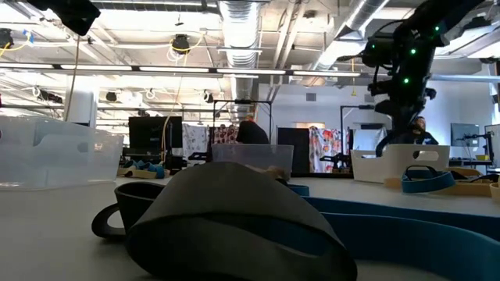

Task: Sort rubber bands into baskets
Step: Put the black rubber band into the white bin

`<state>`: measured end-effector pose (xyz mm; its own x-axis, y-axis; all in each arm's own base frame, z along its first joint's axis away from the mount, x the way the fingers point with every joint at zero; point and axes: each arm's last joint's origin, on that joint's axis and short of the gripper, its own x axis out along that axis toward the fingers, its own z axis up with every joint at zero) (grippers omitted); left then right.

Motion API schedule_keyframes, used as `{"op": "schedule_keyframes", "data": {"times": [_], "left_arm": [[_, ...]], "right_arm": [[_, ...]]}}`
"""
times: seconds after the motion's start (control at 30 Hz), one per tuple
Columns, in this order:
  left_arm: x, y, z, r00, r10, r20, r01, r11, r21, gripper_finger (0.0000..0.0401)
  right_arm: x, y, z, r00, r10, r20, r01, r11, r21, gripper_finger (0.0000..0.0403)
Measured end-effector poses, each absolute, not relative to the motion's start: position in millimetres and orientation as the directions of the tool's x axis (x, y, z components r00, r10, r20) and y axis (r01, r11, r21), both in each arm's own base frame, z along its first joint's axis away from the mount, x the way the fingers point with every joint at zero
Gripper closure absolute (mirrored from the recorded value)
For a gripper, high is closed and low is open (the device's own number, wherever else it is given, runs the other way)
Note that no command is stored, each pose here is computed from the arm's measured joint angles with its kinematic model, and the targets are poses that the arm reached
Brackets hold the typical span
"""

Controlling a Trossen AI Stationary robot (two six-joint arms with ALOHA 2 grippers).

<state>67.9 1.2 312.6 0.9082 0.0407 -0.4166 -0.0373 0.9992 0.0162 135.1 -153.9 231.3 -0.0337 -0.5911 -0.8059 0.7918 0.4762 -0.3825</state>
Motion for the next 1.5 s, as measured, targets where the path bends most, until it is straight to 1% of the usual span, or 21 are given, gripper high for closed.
{"op": "schedule_keyframes", "data": {"times": [0.17, 0.27, 0.4, 0.6, 0.7, 0.77, 0.87, 0.97, 1.17, 1.33, 1.5], "left_arm": [[68, 1, 313, 0.908, 0.041, -0.416, -0.037, 0.999, 0.016, 0.0401], [68, 1, 313, 0.908, 0.041, -0.417, -0.037, 0.999, 0.016, 0.0401], [68, 1, 313, 0.908, 0.040, -0.417, -0.037, 0.999, 0.016, 0.0401], [68, 1, 313, 0.908, 0.041, -0.417, -0.037, 0.999, 0.016, 0.0401], [68, 1, 313, 0.908, 0.041, -0.417, -0.037, 0.999, 0.016, 0.0401], [68, 1, 313, 0.908, 0.040, -0.417, -0.037, 0.999, 0.016, 0.0401], [68, 1, 313, 0.908, 0.040, -0.417, -0.037, 0.999, 0.016, 0.0401], [68, 1, 313, 0.908, 0.040, -0.417, -0.037, 0.999, 0.016, 0.0401], [68, 1, 313, 0.908, 0.041, -0.417, -0.037, 0.999, 0.016, 0.0401], [68, 1, 313, 0.908, 0.040, -0.417, -0.037, 0.999, 0.016, 0.0401], [68, 1, 313, 0.908, 0.041, -0.417, -0.037, 0.999, 0.016, 0.0401]], "right_arm": [[137, -153, 223, 0.035, -0.562, -0.826, 0.810, 0.501, -0.306, 0.0364], [138, -153, 223, 0.054, -0.560, -0.827, 0.819, 0.498, -0.284, 0.0348], [138, -153, 223, 0.052, -0.558, -0.828, 0.823, 0.494, -0.281, 0.0306], [138, -153, 223, 0.053, -0.558, -0.828, 0.840, 0.474, -0.265, 0.0226], [141, -149, 225, 0.079, -0.561, -0.824, 0.831, 0.493, -0.256, 0.0195], [147, -144, 227, 0.130, -0.556, -0.821, 0.816, 0.530, -0.230, 0.0183], [161, -133, 231, 0.252, -0.529, -0.811, 0.769, 0.618, -0.164, 0.0176], [179, -116, 233, 0.383, -0.477, -0.792, 0.688, 0.719, -0.101, 0.0175], [219, -73, 236, 0.586, -0.384, -0.714, 0.499, 0.865, -0.056, 0.0181], [248, -37, 232, 0.712, -0.287, -0.640, 0.337, 0.940, -0.047, 0.0182], [274, -8, 218, 0.773, -0.206, -0.600, 0.207, 0.976, -0.068, 0.0182]]}}
